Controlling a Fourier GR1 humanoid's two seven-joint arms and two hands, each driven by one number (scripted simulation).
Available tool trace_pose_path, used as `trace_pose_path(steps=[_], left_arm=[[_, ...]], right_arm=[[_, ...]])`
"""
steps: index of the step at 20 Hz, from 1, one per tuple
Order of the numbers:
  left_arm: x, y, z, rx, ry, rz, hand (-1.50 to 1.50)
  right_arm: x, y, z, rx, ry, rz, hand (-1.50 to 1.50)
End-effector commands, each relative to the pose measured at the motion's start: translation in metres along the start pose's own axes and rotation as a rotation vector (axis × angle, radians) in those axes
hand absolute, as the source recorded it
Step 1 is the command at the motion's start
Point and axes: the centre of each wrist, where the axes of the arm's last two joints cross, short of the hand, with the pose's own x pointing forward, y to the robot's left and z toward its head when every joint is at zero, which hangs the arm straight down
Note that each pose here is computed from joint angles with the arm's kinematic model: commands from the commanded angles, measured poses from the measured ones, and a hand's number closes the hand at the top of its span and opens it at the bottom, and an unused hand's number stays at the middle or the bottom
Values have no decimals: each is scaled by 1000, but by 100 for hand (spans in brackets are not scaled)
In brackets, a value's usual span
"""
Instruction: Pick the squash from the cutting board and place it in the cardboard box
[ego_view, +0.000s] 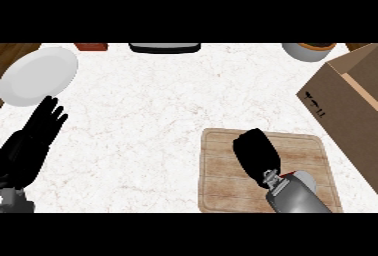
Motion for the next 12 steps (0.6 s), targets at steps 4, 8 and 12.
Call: trace_pose_path(steps=[4, 8, 12], left_arm=[[-11, 8, -2, 11, -8, -12, 0], [-15, -16, -2, -11, -4, 0, 0], [-4, 8, 4, 35, -8, 6, 0]], right_arm=[[-5, -11, -9, -25, -56, 1, 150], [-42, 12, -19, -45, 61, -231, 150], [-79, 43, -16, -10, 260, -701, 150]])
